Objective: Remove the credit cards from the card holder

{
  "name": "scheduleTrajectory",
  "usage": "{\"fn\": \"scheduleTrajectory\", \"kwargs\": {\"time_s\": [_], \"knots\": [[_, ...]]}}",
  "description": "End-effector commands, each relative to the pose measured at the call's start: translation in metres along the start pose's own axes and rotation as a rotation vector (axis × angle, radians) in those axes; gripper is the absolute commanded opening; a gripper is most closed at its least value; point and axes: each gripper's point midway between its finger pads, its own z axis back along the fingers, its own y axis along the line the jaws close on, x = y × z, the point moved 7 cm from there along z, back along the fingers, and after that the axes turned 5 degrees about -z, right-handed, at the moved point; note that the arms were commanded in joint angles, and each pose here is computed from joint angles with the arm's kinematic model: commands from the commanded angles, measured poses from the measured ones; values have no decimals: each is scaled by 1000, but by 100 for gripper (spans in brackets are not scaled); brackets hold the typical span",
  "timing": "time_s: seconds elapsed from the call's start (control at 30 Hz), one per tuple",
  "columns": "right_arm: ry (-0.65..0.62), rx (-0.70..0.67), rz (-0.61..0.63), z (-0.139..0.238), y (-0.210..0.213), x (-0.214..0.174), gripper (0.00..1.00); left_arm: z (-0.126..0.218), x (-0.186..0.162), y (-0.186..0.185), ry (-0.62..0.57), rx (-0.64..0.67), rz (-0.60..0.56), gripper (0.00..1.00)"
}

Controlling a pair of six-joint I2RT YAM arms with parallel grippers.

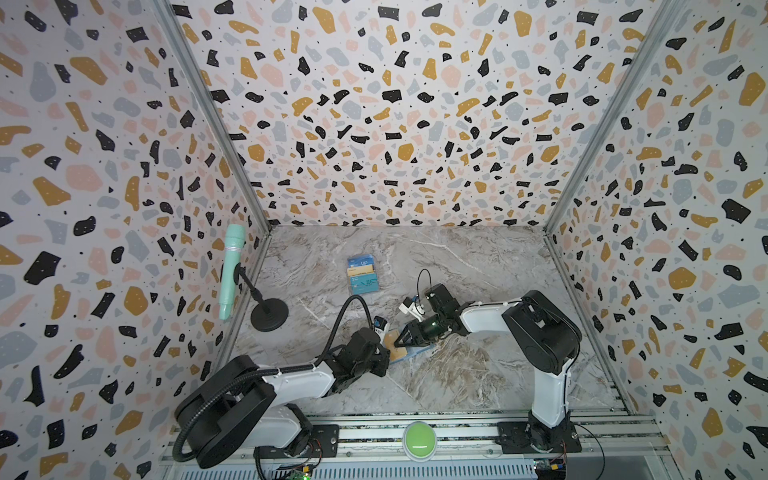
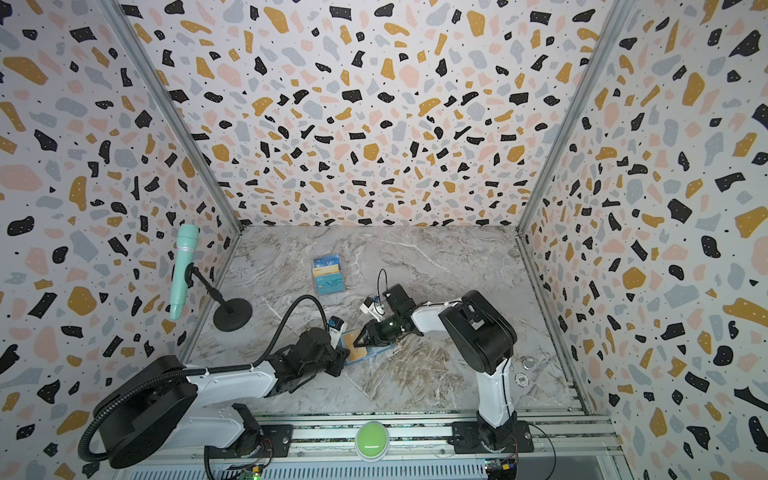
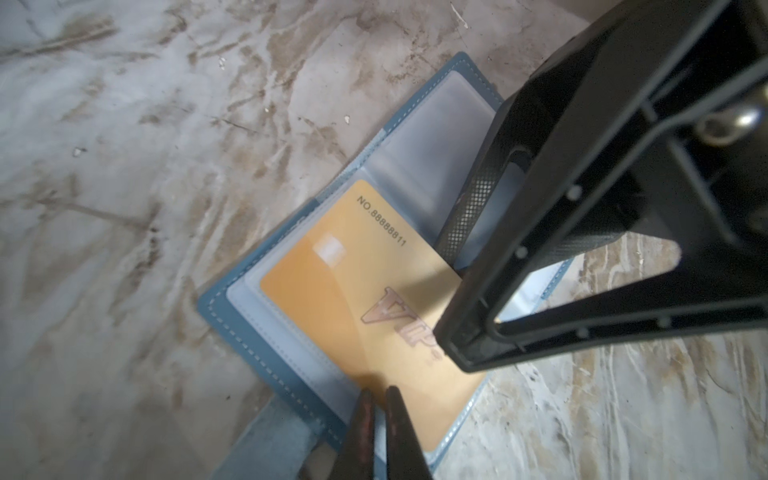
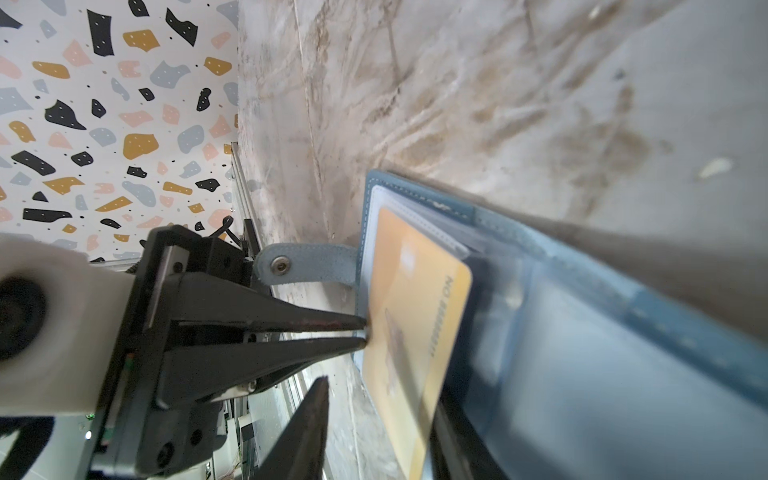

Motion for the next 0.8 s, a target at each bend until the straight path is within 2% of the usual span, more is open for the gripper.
{"fn": "scheduleTrajectory", "kwargs": {"time_s": [0.0, 0.27, 0.77], "knots": [[31, 51, -19, -4, 1, -6, 40, 2, -14, 9, 52, 52, 2, 11], [40, 139, 5, 5, 11, -5, 39, 4, -15, 11, 48, 62, 10, 11], [-4, 176, -10, 23, 5, -6, 36, 0, -17, 11, 73, 69, 10, 11]]}}
